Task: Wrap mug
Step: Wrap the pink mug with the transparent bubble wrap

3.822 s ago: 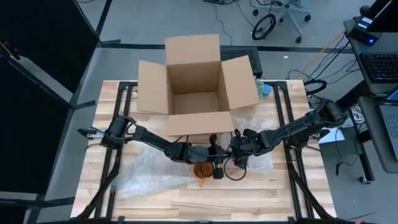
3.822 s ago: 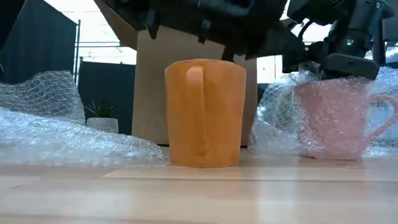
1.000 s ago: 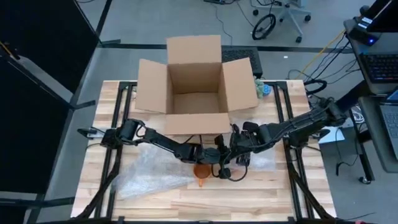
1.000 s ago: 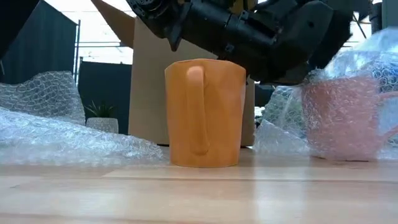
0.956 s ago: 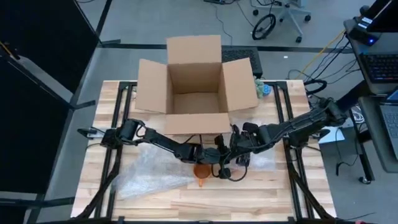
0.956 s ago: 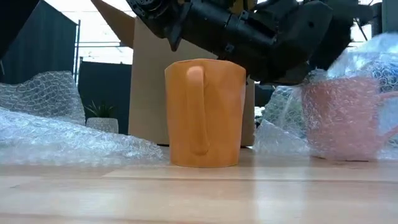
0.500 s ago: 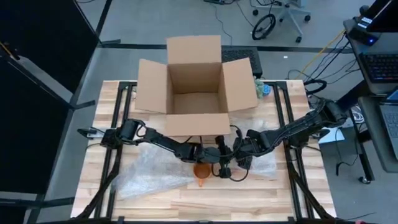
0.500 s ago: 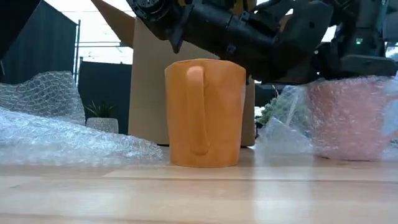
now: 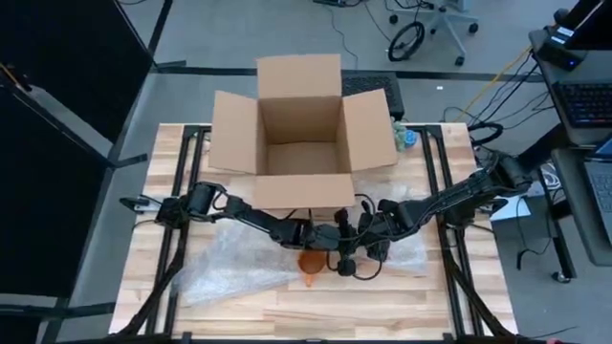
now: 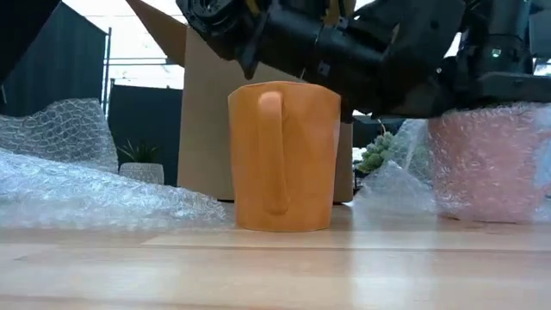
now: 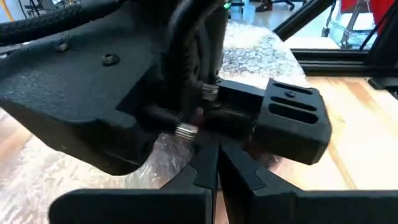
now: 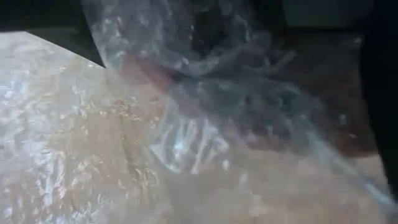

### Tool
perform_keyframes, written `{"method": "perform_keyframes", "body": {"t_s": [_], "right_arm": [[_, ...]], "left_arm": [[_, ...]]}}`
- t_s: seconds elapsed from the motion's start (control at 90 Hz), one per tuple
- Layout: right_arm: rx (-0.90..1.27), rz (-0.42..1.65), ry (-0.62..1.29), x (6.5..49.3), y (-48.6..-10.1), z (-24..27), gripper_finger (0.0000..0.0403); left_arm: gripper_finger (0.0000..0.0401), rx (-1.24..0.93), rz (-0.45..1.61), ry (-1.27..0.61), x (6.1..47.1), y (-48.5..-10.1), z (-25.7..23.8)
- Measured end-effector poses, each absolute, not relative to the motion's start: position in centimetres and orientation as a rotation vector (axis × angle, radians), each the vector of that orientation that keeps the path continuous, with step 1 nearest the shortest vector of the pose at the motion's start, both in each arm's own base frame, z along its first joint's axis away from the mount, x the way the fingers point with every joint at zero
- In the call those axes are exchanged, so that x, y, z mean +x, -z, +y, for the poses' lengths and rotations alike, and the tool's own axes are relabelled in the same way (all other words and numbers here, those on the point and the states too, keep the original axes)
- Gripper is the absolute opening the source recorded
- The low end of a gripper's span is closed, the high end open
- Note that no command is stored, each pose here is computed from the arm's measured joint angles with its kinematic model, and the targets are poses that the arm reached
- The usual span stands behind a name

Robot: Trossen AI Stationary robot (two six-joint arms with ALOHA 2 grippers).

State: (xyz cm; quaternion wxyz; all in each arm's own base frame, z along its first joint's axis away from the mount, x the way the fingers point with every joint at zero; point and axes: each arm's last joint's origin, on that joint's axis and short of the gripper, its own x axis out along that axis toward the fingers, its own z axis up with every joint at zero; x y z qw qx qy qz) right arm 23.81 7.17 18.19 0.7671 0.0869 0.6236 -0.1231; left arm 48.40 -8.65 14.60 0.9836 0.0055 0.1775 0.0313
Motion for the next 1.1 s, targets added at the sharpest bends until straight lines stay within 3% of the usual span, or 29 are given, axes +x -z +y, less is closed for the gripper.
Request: {"method": "perform_keyframes", "body": {"t_s": [0.433, 0.789, 0.944, 1.1], "right_arm": [[0.109, 1.336, 0.167, 25.1, -24.6, 8.3, 0.0171], [0.013, 1.318, 0.243, 24.5, -28.3, 8.6, 0.0171], [-0.018, 1.239, 0.349, 24.4, -28.0, 8.3, 0.0171], [0.013, 1.238, 0.343, 24.3, -24.7, 8.4, 0.0171]], "left_arm": [[0.0, 0.018, 0.371, -0.104, 48.3, -14.2, -8.3], [0.0, 0.017, 0.375, -0.096, 48.3, -14.1, -8.4], [0.0, 0.017, 0.375, -0.095, 48.3, -14.1, -8.4], [0.0, 0.016, 0.375, -0.091, 48.3, -14.1, -8.4]]}}
